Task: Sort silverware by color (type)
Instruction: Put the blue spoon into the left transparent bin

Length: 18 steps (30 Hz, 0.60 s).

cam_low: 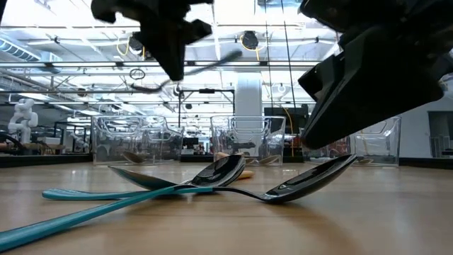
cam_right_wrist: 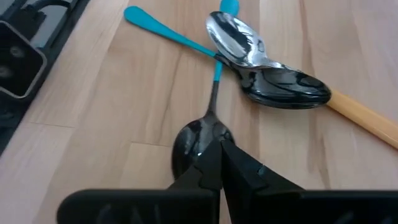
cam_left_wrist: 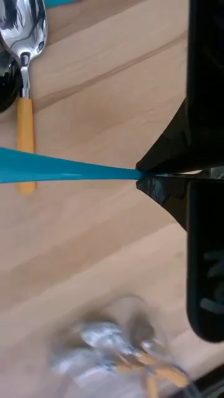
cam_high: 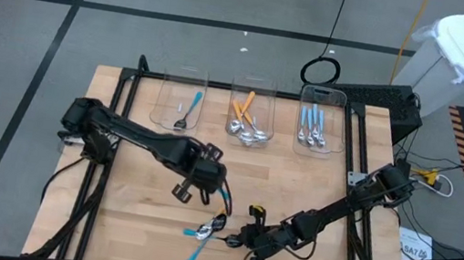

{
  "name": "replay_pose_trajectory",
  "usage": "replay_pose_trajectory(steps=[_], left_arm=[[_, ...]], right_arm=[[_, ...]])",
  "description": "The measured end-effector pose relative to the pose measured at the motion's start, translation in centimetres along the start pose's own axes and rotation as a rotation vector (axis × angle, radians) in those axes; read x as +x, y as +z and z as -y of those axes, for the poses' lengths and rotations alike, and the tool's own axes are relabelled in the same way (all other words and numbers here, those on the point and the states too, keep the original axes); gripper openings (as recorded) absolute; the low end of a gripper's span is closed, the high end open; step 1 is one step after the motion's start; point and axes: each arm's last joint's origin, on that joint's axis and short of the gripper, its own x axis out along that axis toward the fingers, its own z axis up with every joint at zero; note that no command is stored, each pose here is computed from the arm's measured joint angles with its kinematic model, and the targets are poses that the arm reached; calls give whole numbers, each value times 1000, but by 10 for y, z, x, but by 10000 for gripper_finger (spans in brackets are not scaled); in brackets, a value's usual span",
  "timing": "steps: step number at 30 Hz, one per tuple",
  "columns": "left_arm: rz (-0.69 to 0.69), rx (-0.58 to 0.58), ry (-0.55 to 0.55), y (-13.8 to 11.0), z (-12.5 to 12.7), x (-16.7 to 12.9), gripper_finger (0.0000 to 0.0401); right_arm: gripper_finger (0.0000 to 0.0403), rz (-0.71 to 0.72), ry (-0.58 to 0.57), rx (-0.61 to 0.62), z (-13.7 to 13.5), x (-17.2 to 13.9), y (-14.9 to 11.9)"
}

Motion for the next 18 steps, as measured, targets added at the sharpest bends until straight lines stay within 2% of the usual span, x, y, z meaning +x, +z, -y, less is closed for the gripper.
replay_pose_trajectory(steps=[11,18], left_arm=[[218,-146,118,-43,-30,-85,3],[329,-241,211,-74,-48,-123,3]], right_arm=[[4,-2,10,14,-5,-1,-2],[4,-8,8,12,-5,-1,-2]])
